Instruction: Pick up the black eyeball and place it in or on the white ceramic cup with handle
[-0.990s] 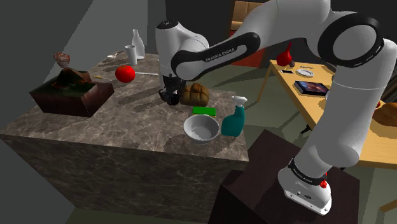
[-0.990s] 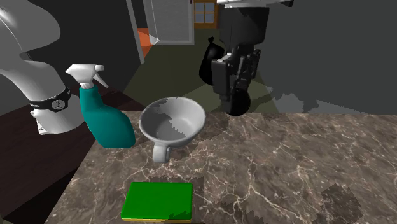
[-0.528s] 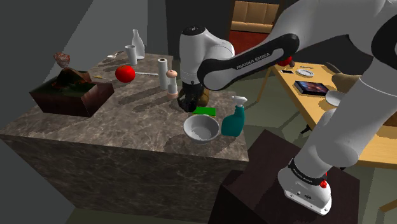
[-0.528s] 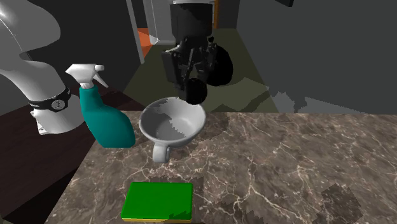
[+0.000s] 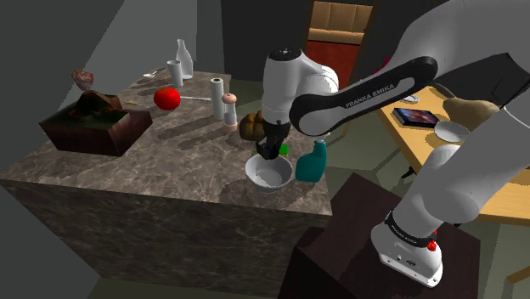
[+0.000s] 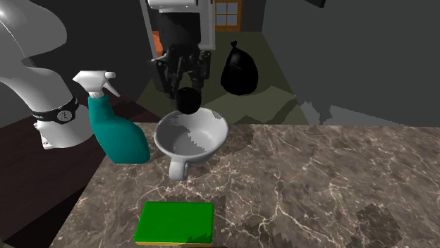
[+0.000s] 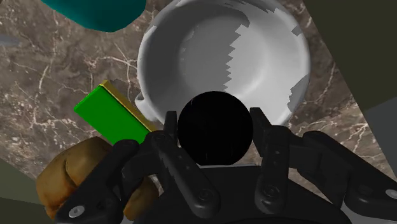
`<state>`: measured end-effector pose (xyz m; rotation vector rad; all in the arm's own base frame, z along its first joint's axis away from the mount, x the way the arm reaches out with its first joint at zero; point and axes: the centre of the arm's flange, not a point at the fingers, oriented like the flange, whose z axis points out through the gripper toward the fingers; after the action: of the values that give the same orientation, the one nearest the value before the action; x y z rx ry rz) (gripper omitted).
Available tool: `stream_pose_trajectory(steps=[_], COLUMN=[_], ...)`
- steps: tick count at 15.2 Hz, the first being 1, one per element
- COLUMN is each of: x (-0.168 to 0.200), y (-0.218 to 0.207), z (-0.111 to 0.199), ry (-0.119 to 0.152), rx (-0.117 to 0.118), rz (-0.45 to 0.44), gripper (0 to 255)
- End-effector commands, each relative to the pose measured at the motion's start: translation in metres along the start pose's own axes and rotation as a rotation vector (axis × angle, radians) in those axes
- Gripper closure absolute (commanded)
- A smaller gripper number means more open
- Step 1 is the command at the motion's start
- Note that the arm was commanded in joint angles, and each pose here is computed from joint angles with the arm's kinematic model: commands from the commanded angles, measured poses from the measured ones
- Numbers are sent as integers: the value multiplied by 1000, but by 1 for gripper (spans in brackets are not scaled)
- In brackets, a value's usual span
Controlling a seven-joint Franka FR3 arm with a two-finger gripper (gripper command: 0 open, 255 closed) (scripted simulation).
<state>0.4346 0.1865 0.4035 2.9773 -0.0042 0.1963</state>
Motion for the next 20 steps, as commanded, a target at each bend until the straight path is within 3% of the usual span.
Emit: stream_pose_trajectory(steps=[1, 9, 17, 18, 20], x=[-3, -8, -9, -9, -9], y=[-1, -8, -8, -8, -8], z=[10, 51, 53, 53, 53], ry=[0, 0, 0, 0, 0], rx=[0, 0, 0, 0, 0], rz=[0, 0, 0, 0, 0], gripper=[255, 255, 255, 0, 0])
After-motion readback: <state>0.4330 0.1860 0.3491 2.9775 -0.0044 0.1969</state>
